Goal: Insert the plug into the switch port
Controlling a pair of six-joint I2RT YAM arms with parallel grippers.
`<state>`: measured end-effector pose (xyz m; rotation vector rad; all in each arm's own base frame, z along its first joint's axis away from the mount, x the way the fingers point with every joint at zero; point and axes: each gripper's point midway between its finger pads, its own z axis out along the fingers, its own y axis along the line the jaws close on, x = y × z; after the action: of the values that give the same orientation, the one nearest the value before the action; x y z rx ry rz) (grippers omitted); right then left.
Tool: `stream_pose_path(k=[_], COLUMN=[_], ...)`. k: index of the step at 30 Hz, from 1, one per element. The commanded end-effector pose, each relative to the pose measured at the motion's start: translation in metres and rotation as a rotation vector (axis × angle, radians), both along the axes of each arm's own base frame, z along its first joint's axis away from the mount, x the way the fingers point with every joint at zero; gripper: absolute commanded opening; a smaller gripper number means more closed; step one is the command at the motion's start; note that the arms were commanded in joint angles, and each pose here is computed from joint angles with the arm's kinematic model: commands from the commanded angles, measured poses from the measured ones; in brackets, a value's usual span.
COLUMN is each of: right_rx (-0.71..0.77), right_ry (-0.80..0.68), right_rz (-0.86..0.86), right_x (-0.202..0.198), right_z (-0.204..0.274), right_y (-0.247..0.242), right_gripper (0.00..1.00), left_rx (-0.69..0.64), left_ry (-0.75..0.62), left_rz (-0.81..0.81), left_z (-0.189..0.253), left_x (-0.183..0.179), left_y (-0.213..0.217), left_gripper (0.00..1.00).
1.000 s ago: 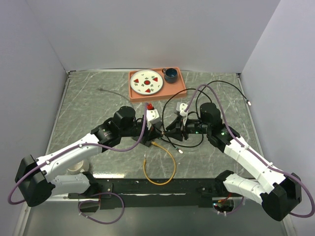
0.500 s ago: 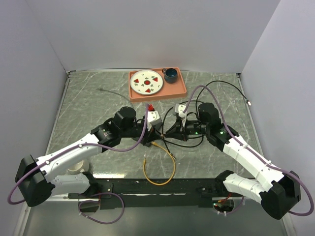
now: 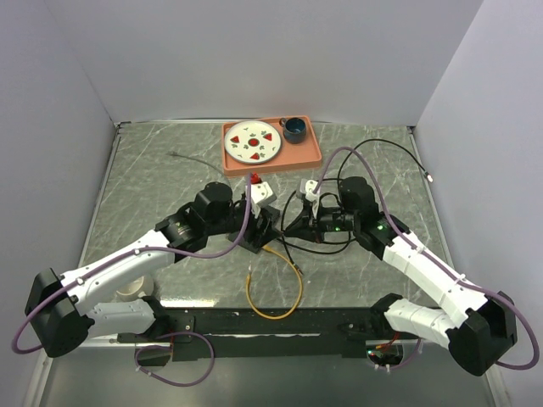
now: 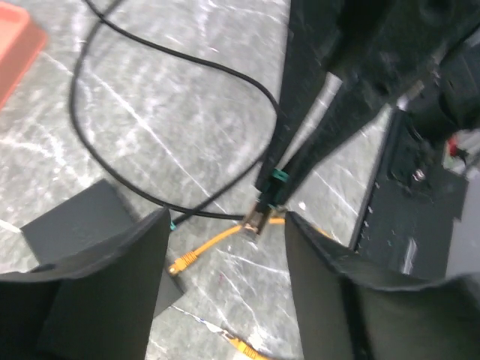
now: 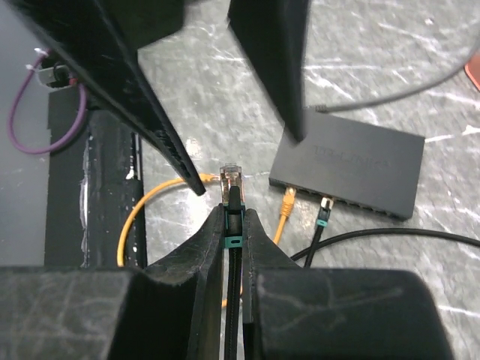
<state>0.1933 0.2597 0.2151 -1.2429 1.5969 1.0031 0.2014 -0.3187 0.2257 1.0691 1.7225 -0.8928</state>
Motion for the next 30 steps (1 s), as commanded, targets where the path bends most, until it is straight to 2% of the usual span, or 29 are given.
stream_pose_path(k=[1,4,7,13,16,23,30], right_rx=[-0.001,-0.025,-0.048,-0.083,-0.04,0.049,0.12], right_ry=[-0.021,-0.016,-0.01,-0.076,-0.153,-0.336,-0.466], right_rz=[-0.041,-0.092,-0.148,-0.399,-0.515,-0.786,-0.923], right_x=[0.01,0.02,0.029,0.061,0.071,0.08,0.074], right_z=[0.009,0.005,0.001,0.007,0.03,0.073,0.105], right_y=[0.001,-0.002,-0.005,-0.031,-0.046,-0.096,-0.129], right_gripper=[0.0,0.0,0.0,0.0,0.0,0.0,0.0], left_rx=[-0.114,-0.153,-0.185,-0.177,-0.193,-0.198,-0.186], left_ry=[-0.077,-0.087,-0.067,0.005,0.026,0.082,0.124], left_rz=[0.156,0.244,0.293,0.386,0.419,0.505,0.532], left_z=[0.044,0.051,0.056,0.04,0.033,0.018,0.0], left_x=[0.029,0.043,0.056,0.084,0.091,0.109,0.115], left_y=[0.0,0.005,0.01,0.027,0.037,0.064,0.072], left_gripper=[0.78,0.92,0.96,0.98,0.99,0.99,0.99])
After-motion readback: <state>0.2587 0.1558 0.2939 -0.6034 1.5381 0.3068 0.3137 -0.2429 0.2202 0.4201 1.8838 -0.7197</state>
